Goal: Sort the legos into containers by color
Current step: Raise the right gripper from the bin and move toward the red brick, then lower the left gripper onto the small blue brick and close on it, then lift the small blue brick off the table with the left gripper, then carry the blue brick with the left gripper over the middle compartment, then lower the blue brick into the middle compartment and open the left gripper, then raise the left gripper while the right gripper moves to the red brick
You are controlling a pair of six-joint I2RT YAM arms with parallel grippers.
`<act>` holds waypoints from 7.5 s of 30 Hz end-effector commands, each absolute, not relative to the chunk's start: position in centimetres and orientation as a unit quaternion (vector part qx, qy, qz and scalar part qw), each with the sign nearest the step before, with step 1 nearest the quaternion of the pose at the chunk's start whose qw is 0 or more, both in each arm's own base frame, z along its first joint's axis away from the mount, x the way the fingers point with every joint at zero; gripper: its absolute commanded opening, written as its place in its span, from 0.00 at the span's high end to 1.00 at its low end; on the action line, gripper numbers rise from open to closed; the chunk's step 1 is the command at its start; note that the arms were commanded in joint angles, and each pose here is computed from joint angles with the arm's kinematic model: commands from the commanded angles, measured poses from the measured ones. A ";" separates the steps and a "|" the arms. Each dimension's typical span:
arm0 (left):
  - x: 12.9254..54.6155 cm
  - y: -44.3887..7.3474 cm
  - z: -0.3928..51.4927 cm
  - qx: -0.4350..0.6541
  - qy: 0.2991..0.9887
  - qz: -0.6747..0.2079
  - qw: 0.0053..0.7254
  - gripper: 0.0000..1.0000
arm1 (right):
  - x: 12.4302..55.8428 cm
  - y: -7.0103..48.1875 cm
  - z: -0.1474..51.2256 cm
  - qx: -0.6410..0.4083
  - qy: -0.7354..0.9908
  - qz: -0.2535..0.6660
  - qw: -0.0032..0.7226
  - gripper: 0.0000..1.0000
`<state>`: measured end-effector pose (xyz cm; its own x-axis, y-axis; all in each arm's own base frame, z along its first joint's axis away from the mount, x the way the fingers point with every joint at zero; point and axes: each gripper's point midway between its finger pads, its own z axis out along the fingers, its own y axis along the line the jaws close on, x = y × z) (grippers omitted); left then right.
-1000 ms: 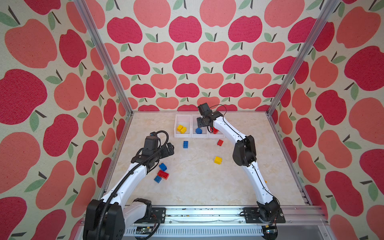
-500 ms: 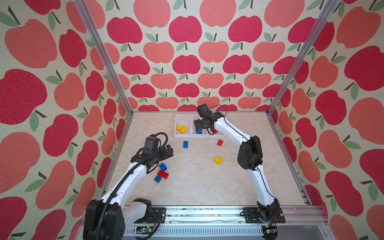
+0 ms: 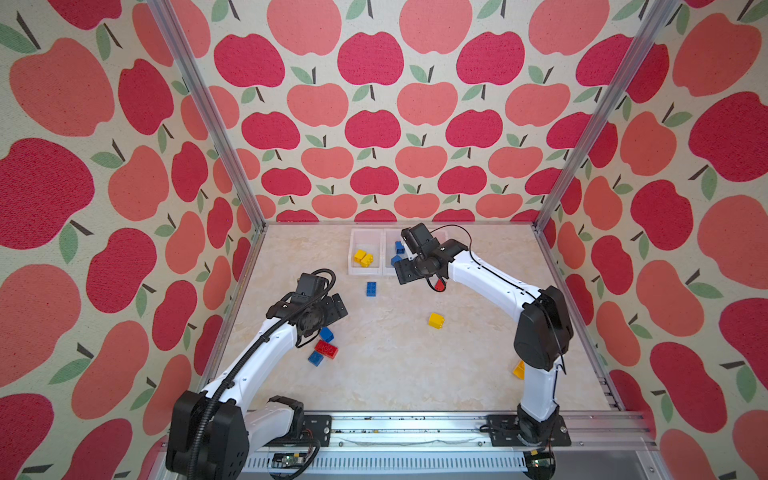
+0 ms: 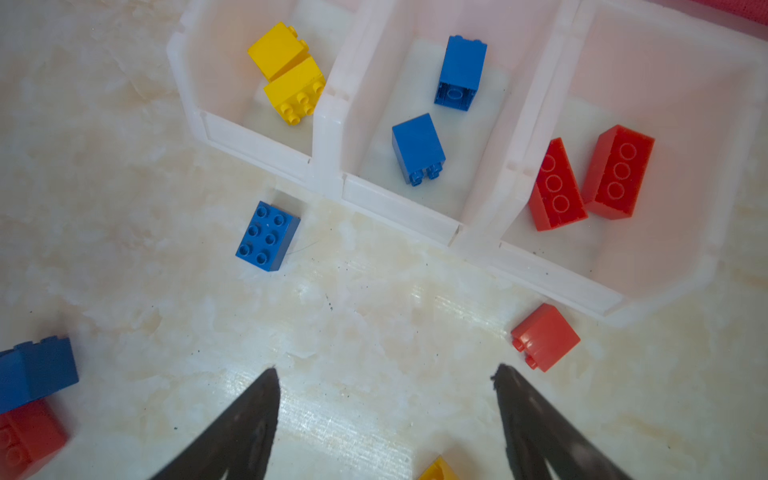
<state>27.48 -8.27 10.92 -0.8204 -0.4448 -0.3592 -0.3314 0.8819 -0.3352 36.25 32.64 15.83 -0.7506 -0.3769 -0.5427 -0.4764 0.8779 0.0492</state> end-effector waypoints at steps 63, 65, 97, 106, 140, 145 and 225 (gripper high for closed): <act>26.4 -6.7 3.2 -0.270 0.953 -0.084 0.111 0.63 | 29.7 28.2 15.0 -0.177 0.947 0.127 0.235 0.16; 26.4 -6.7 3.2 -0.269 0.953 -0.085 0.111 0.66 | 29.7 28.2 15.0 -0.176 0.947 0.127 0.236 0.16; 31.2 -11.4 11.2 -0.184 0.953 -0.113 0.211 0.80 | 27.7 24.1 14.3 -0.128 0.955 0.124 0.236 0.16; 36.0 -16.7 15.2 -0.106 0.946 -0.146 0.271 0.80 | 26.0 22.2 13.4 -0.095 0.959 0.136 0.228 0.16; 52.1 -32.0 13.8 0.138 0.902 -0.248 0.325 0.81 | 24.7 19.3 15.4 -0.063 0.955 0.132 0.258 0.16; 53.1 -32.9 12.7 0.136 0.900 -0.261 0.321 0.81 | 24.6 18.9 15.8 -0.063 0.955 0.128 0.261 0.16; 37.1 -14.3 20.7 -0.033 0.867 -0.283 0.410 0.13 | 42.1 20.8 5.1 0.059 0.956 0.054 0.283 0.31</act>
<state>37.50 -14.77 20.78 -0.6576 -0.2737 -0.7019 0.1952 0.8380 -0.5096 40.95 21.15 5.09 -0.8574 0.0826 -0.5080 0.0233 0.9923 0.1220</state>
